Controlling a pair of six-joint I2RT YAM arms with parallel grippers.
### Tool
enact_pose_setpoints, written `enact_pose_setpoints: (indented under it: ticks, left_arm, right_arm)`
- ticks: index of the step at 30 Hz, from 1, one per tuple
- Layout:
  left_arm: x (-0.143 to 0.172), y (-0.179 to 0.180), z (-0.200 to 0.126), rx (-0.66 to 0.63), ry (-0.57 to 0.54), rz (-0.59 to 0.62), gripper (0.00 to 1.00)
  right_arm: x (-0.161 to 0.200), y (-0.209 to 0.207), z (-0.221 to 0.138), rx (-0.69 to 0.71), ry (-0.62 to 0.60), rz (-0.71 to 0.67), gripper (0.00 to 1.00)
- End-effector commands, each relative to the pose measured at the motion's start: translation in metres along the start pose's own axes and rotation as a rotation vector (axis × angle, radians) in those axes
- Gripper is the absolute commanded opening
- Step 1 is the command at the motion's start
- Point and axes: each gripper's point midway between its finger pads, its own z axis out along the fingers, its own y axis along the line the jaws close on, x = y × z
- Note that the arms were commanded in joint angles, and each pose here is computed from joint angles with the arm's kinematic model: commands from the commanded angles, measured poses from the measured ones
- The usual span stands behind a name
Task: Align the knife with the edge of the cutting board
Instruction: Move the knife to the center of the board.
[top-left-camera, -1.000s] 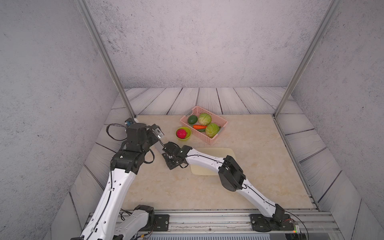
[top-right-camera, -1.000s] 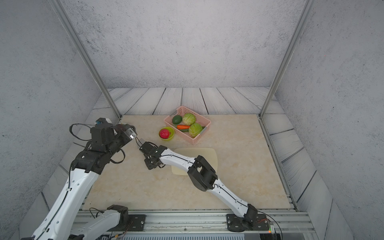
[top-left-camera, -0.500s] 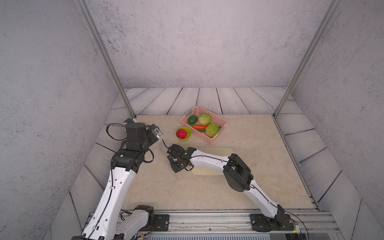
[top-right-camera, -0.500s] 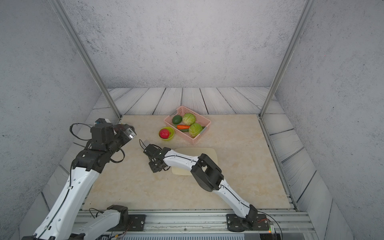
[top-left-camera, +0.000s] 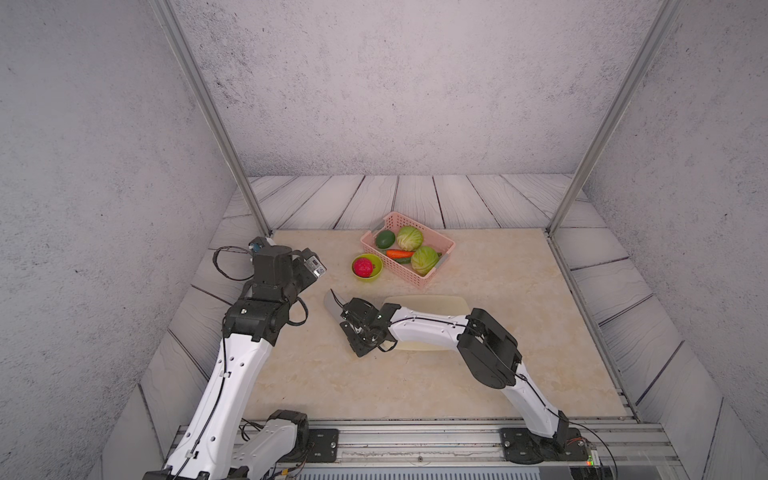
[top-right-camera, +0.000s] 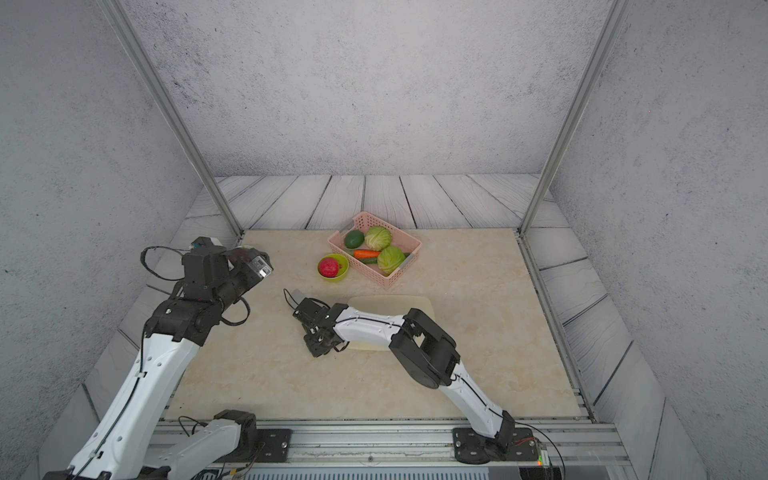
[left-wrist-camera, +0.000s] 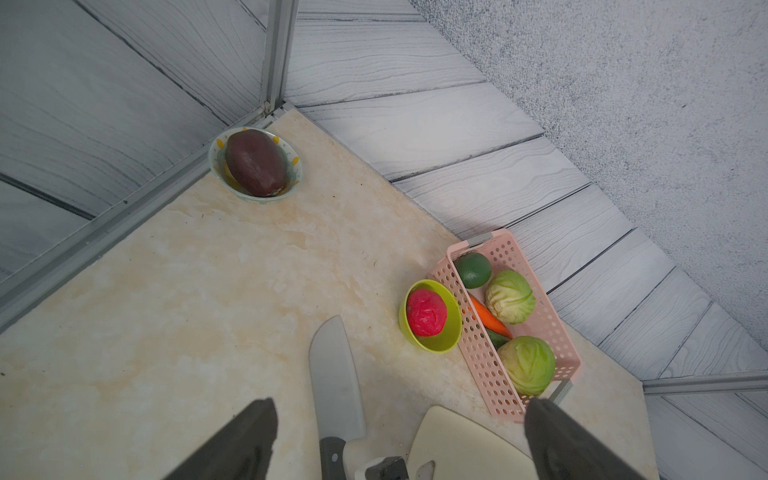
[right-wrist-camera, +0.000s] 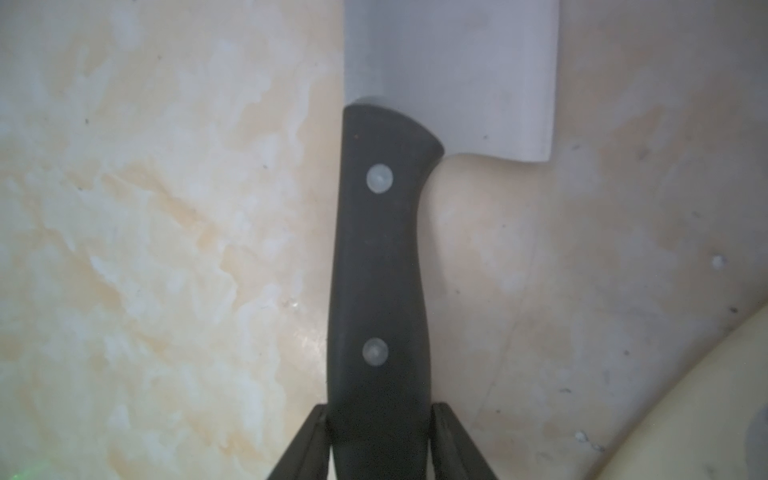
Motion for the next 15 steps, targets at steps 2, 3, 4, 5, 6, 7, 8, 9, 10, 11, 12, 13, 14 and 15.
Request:
enact_pose_setpoints:
  ticks: [2,3,4,5,6,7,8,9,10,11,12,13,14,15]
  left_arm:
    - [-0.001,0.003,0.004,-0.01,-0.005,-0.004,0.98]
    - [-0.001,0.004,0.003,-0.01,-0.008,-0.004,0.98]
    - [-0.002,0.004,0.003,-0.01,-0.01,-0.003,0.98]
    - [-0.002,0.004,0.003,-0.01,-0.01,-0.003,0.98]
    - [-0.002,0.003,0.002,-0.008,-0.011,-0.004,0.98]
    - [-0.002,0.003,0.003,-0.008,-0.011,-0.003,0.98]
    - [-0.001,0.003,0.003,-0.007,-0.008,-0.003,0.98]
    - [-0.002,0.003,0.004,-0.009,-0.009,-0.003,0.98]
    - [-0.001,0.003,0.004,-0.009,-0.007,-0.001,0.98]
    - [-0.001,0.003,0.004,-0.009,-0.009,0.0,0.98]
    - [-0.002,0.004,0.003,-0.01,-0.011,-0.001,0.98]
    - [-0.002,0.004,0.003,-0.011,-0.011,-0.001,0.98]
    - [-0.002,0.004,0.003,-0.01,-0.011,0.0,0.98]
    - [-0.001,0.004,0.004,-0.01,-0.009,0.0,0.98]
  right_arm:
    - [-0.007,0.01,-0.013,-0.02,0.008,-0.019,0.58]
    - [-0.008,0.011,-0.012,-0.019,0.011,-0.024,0.59]
    - [-0.012,0.012,-0.013,-0.019,0.008,-0.026,0.61]
    - [-0.015,0.012,-0.013,-0.015,0.008,-0.031,0.61]
    - [-0.016,0.012,-0.012,-0.01,0.008,-0.038,0.61]
    - [-0.022,0.013,-0.013,-0.008,-0.002,-0.041,0.62]
    - [-0.026,0.014,-0.014,-0.005,-0.009,-0.047,0.62]
    - [-0.028,0.014,-0.013,0.001,-0.009,-0.051,0.62]
    - [-0.032,0.014,-0.012,0.007,-0.012,-0.064,0.62]
    - [-0.029,0.01,-0.006,0.023,0.004,-0.073,0.62]
    - [-0.032,0.009,-0.005,0.033,0.002,-0.082,0.62]
    - [-0.031,0.009,-0.002,0.043,0.011,-0.094,0.62]
    - [-0.033,0.007,0.0,0.048,0.015,-0.1,0.62]
    - [-0.036,0.008,-0.001,0.046,0.012,-0.105,0.62]
